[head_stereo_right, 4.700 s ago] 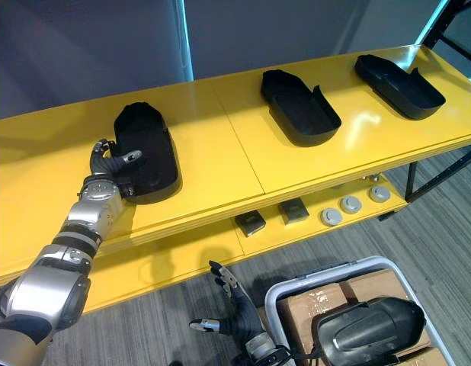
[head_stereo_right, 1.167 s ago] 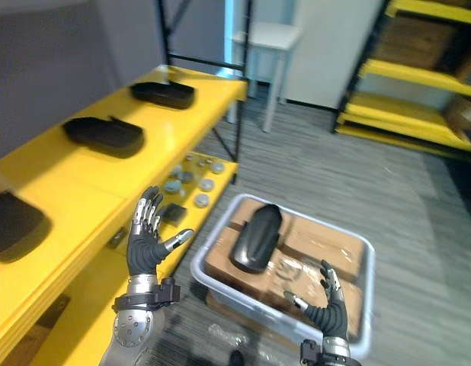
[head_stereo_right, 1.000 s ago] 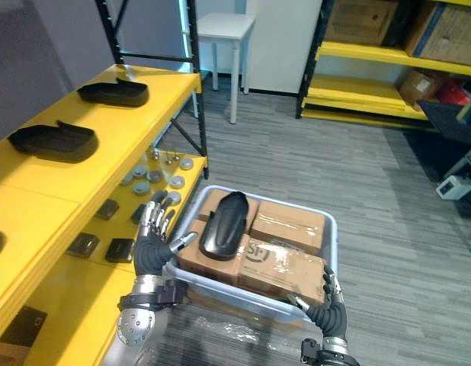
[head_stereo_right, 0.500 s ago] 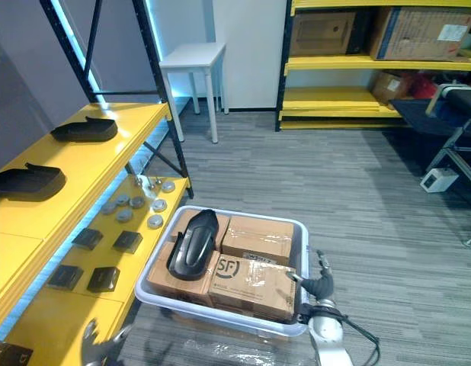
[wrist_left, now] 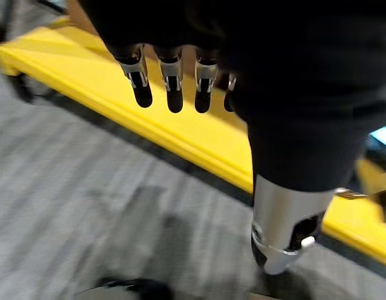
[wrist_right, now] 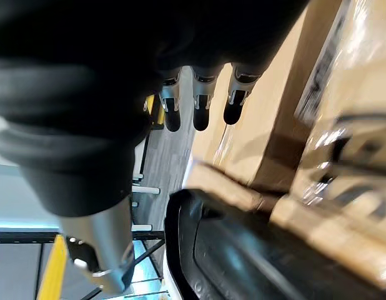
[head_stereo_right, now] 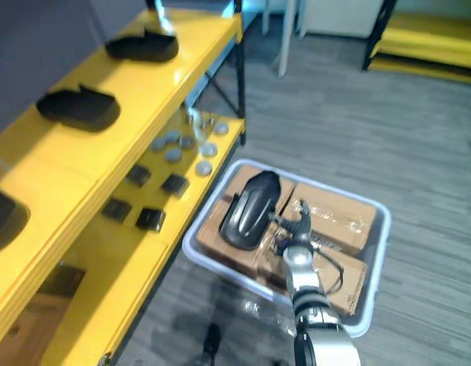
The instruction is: Walk over and take plastic housings, then place them on the shelf
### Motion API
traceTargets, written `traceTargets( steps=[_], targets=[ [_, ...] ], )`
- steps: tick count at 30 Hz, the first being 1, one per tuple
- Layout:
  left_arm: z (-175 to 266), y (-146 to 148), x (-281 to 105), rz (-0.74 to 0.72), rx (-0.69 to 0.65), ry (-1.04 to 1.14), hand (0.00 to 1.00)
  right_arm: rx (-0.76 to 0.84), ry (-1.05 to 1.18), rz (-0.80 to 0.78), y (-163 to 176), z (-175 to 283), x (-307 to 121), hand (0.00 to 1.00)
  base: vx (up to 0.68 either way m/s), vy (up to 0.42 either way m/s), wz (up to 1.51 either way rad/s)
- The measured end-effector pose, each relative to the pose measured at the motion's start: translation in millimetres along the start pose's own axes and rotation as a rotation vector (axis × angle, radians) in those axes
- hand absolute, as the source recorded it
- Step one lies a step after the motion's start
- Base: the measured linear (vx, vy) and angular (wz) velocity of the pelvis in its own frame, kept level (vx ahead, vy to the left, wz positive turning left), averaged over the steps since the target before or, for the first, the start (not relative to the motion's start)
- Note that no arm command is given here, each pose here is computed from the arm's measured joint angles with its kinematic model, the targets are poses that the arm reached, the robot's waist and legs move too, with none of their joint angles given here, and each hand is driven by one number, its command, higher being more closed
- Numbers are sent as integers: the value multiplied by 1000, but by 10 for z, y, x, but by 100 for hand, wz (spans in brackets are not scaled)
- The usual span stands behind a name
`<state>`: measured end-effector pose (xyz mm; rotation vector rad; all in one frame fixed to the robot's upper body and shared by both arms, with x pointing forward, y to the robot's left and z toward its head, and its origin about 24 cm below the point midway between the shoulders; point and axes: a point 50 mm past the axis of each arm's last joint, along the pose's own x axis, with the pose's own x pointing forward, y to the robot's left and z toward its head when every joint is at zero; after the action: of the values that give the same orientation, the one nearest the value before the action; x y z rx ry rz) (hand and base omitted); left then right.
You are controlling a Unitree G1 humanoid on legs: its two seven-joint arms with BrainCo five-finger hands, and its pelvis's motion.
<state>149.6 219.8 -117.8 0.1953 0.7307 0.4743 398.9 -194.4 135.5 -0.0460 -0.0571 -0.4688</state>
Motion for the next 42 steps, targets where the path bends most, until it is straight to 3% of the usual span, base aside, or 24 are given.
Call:
traceTargets(
  steps=[11, 12, 20, 27, 34, 42],
  targets=[
    [189, -218, 42, -88, 8, -55, 0, -66, 35, -98, -113, 401, 259, 0, -3, 5, 9],
    [225, -234, 65, -96, 20, -62, 0, -98, 29, -98, -127, 438, 276, 100, -14, -5, -5],
    [341, -229, 145, -94, 14, -71, 0, -331, 25, -39, -29, 447, 272, 100, 5, -25, -7],
    [485, -262, 144, -106, -12, -116, 0, -445, 98, 12, -70, 364, 290, 100, 29, -24, -4],
    [1275, -341, -220, -190, -163, -508, 0, -538, 45, -70, -426, 563, 421, 100, 1, 0, 0],
    [2221, -246, -781, -294, -348, -959, 0, -709, -292, -105, -377, 898, 326, 100, 12, -1, -11]
  ],
)
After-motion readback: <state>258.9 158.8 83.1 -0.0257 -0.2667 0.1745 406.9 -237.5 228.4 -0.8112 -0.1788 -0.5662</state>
